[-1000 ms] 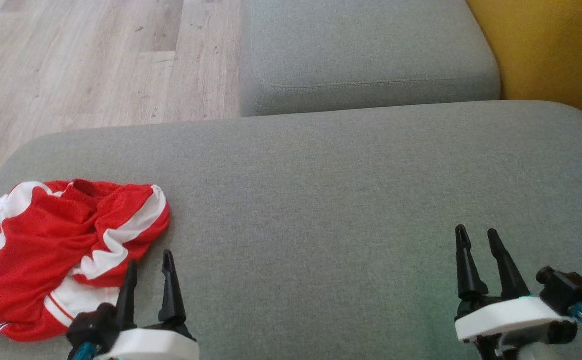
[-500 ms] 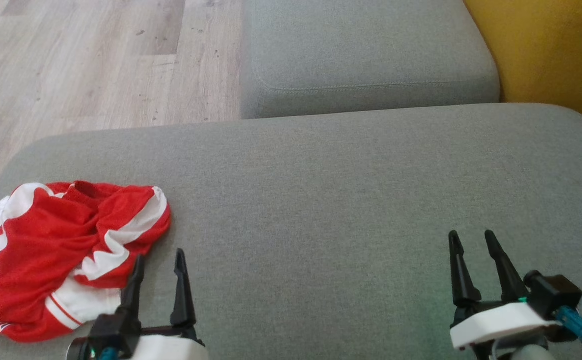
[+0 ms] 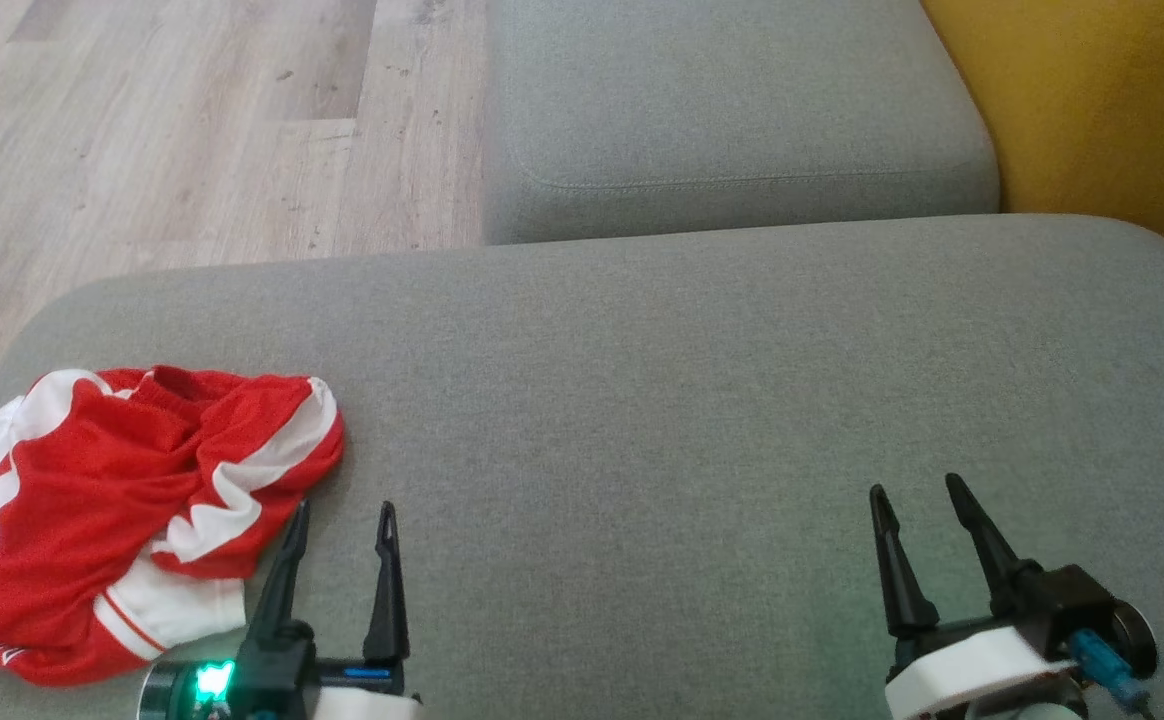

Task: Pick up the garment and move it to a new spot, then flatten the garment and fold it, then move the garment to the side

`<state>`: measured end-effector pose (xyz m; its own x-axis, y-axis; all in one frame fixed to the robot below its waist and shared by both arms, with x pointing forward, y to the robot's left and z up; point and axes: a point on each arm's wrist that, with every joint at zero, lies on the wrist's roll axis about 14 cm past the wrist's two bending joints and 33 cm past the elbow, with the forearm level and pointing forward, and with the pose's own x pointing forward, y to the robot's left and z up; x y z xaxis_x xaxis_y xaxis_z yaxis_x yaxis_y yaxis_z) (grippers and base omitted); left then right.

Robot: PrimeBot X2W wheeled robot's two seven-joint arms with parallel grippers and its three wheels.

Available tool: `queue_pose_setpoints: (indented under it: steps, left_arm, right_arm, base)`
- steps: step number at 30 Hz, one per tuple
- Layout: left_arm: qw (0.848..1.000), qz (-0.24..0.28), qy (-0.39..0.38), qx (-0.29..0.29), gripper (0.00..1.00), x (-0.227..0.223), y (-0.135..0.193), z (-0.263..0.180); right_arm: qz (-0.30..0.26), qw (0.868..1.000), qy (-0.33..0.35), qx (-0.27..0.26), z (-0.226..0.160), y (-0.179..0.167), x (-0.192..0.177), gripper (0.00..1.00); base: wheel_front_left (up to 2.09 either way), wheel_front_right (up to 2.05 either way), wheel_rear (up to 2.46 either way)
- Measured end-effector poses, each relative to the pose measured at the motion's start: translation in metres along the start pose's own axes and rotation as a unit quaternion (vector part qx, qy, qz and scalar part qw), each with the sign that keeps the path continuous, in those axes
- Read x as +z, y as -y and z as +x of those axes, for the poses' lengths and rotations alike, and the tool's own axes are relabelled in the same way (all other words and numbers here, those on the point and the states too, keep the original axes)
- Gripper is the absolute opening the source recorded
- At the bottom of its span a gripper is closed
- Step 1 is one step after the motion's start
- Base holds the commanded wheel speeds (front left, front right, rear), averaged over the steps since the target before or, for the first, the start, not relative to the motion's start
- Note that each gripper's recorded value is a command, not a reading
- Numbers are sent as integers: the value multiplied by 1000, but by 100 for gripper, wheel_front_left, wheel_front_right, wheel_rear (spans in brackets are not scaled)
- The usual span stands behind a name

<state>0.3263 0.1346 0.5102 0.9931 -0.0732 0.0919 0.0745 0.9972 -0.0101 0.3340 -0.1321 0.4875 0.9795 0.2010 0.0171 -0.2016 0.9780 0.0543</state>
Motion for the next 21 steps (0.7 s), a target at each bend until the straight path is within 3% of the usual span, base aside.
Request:
queue_pose_setpoints:
  steps: [21]
  left_arm:
    - [1000, 18, -9, -8, 100, -7, 4, -5]
  right_arm:
    - [-14, 1000, 4, 1, -1, 0, 1, 100]
  base:
    - [0, 0, 0]
